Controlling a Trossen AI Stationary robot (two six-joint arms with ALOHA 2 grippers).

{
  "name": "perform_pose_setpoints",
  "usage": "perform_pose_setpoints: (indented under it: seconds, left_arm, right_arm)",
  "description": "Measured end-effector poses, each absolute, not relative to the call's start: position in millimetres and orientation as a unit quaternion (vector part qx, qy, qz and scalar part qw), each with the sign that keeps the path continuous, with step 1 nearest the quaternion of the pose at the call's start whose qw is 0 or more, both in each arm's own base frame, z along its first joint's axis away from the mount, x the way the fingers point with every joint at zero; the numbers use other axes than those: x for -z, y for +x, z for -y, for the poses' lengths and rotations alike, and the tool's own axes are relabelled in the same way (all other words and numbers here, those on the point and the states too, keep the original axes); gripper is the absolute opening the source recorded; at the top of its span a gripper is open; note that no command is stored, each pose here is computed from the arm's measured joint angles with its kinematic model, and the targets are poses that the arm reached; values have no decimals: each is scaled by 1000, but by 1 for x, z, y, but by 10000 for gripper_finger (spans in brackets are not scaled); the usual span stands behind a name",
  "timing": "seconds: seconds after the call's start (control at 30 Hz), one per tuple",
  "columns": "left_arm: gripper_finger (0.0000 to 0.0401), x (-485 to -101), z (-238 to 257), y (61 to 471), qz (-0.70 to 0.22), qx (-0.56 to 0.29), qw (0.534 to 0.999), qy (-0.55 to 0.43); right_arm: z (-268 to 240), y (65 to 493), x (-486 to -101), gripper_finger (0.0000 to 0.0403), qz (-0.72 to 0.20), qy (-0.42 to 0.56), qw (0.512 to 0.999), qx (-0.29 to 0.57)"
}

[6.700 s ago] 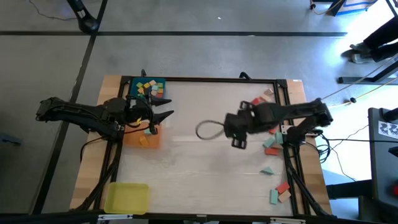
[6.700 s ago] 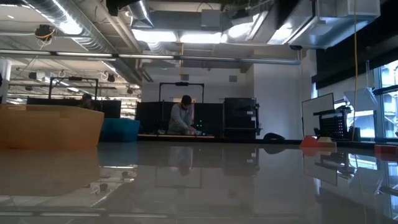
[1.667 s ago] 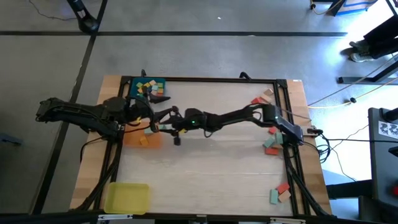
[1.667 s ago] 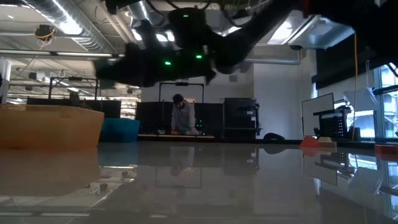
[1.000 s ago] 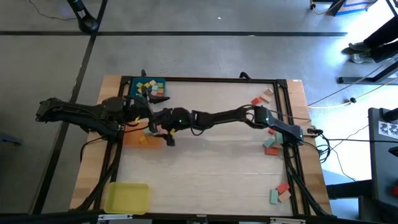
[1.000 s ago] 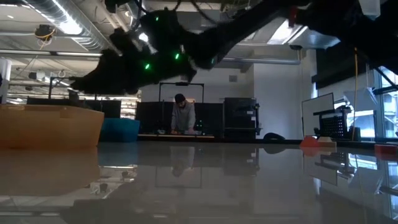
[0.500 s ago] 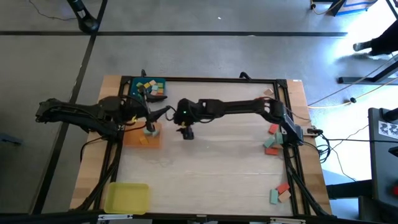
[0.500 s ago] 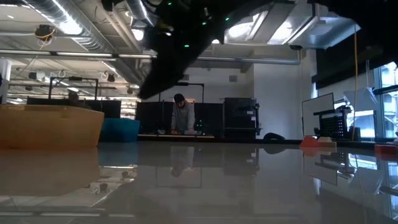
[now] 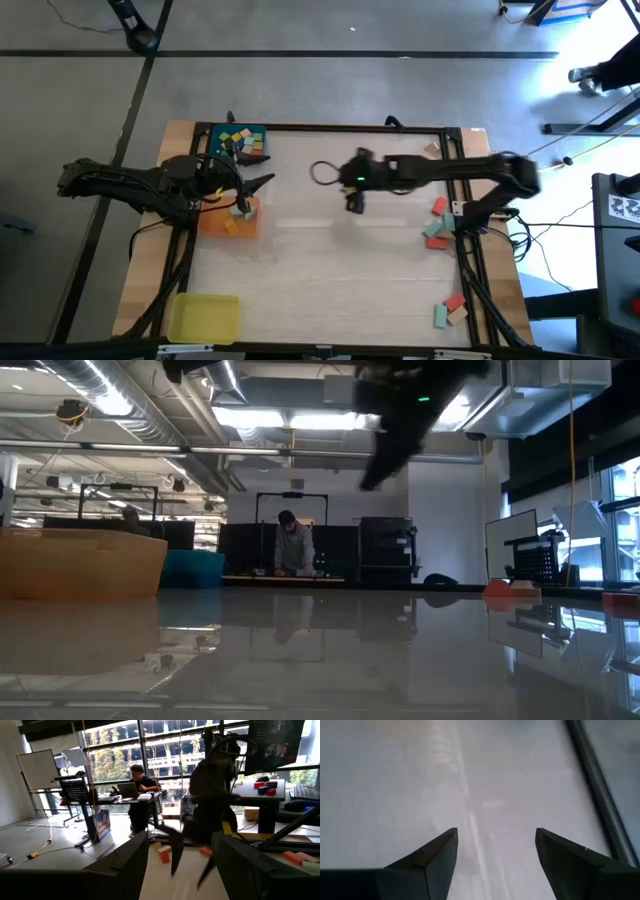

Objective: Sort blocks by size
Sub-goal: Put the red triangular block into the orange bin

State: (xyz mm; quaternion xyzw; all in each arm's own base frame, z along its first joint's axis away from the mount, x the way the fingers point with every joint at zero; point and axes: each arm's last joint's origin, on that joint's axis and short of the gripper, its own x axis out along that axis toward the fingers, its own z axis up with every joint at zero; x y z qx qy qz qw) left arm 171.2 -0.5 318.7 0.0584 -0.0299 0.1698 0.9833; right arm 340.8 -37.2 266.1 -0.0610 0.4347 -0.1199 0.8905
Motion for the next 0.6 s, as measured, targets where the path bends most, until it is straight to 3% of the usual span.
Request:
perform_pose_setpoints:
  seconds: [0.3, 0.6]
  left_arm:
    - [205, -319, 0, 171, 32, -170, 983, 58]
    - [205, -320, 0, 171, 32, -170, 983, 58]
  right_arm:
    - [50, 243, -266, 264, -426, -49, 821, 377]
    - [114, 204, -222, 264, -468, 101, 732, 484]
